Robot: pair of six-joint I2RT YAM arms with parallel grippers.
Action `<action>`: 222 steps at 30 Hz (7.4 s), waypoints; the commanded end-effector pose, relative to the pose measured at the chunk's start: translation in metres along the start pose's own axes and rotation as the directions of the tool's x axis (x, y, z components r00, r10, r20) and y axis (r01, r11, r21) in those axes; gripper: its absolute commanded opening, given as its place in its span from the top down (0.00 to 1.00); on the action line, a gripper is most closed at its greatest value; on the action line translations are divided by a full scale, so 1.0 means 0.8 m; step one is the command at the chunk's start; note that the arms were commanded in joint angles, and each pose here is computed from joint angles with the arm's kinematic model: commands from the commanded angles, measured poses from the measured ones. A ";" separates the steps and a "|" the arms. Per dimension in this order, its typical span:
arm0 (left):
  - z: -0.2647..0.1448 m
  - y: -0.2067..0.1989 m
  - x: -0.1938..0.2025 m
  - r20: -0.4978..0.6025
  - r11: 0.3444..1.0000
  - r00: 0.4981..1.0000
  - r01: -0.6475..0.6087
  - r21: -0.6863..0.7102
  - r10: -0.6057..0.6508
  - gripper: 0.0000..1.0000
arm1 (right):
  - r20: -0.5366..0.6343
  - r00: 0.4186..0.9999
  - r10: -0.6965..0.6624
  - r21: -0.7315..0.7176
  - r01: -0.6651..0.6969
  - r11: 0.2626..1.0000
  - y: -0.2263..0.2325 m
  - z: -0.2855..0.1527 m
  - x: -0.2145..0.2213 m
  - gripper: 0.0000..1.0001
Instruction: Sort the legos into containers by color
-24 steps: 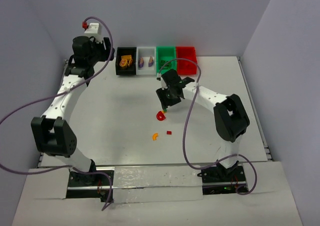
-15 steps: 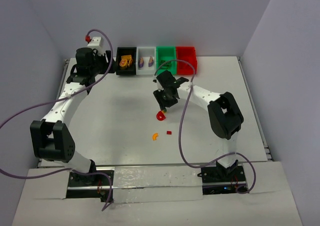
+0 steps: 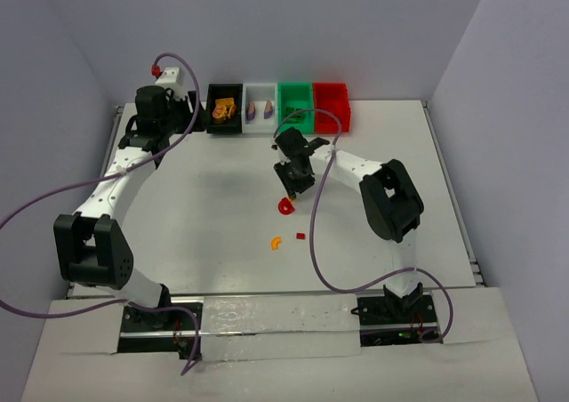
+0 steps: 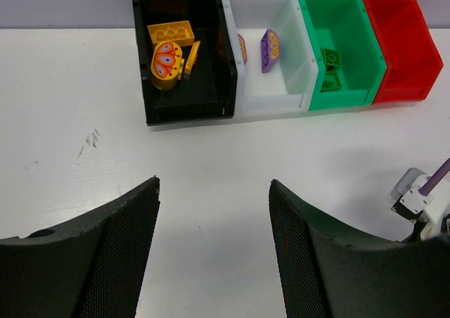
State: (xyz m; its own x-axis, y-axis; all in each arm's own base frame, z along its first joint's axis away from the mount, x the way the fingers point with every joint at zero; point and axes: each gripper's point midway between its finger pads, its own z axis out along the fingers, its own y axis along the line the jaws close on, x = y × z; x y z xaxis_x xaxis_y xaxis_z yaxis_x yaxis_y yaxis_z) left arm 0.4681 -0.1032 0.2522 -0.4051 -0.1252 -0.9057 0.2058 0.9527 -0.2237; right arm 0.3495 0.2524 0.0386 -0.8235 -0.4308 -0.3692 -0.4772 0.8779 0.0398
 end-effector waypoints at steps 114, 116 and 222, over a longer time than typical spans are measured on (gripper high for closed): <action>-0.018 -0.111 0.079 -0.278 0.900 0.936 0.300 0.316 -0.214 1.00 | 0.675 0.737 -0.012 -0.099 0.107 0.989 0.088 -0.281 -0.180 1.00; 0.003 -0.086 0.051 -0.182 0.951 0.971 0.198 0.238 -0.156 1.00 | 0.671 0.742 0.001 -0.080 0.071 0.994 0.069 -0.268 -0.189 1.00; -0.068 -0.022 0.008 -0.054 0.989 0.999 0.010 0.148 -0.002 0.01 | -0.006 0.981 -0.194 -0.101 0.192 0.976 0.043 -0.012 0.011 0.55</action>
State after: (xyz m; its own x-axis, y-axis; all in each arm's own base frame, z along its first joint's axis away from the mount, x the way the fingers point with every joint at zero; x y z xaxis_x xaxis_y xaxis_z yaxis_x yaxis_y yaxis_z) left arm 0.4184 -0.1014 0.2583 -0.4754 -0.1209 -0.8714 0.2964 0.9106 -0.2881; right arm 0.3185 0.2763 0.0420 -0.7357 -0.5750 -0.3579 -0.6403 0.7627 0.0910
